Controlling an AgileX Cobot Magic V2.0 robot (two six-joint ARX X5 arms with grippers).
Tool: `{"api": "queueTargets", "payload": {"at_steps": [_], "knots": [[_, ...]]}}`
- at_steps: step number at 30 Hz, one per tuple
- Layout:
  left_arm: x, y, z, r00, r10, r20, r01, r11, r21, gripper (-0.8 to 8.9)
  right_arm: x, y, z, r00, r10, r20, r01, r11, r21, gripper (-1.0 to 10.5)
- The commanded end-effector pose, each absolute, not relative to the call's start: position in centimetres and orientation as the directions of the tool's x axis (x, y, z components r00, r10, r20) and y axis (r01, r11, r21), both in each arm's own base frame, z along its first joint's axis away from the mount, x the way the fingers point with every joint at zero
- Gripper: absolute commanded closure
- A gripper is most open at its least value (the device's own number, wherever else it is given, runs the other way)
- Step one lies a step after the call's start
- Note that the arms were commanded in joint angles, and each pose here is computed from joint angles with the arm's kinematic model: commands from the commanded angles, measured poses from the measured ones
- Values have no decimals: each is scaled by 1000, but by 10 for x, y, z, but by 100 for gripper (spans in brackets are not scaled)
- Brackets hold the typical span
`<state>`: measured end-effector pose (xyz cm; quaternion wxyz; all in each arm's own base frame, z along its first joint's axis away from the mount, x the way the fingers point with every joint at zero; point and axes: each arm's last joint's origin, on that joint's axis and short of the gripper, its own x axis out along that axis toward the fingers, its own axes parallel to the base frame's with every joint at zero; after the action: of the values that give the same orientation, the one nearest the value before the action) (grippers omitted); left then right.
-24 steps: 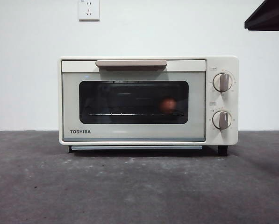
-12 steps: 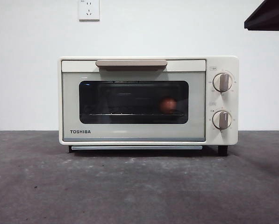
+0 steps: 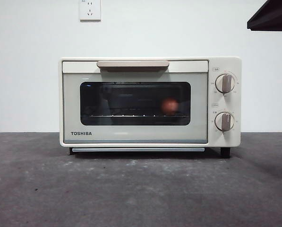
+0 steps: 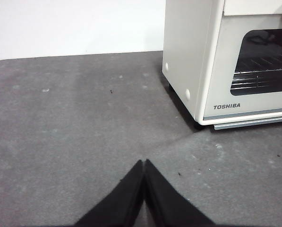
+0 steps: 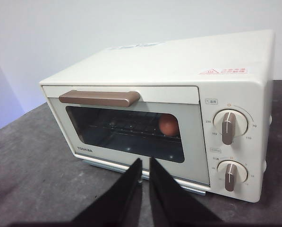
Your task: Eggoven
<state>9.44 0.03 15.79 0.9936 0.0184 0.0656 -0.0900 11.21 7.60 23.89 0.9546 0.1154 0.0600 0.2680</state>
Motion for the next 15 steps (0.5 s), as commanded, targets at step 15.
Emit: {"api": "queueTargets", "payload": {"at_steps": [15], "knots": [[96, 1, 149, 972, -173, -157, 177, 984, 13, 806, 110, 69, 246, 868, 496, -2, -485, 849, 209, 943]]}}
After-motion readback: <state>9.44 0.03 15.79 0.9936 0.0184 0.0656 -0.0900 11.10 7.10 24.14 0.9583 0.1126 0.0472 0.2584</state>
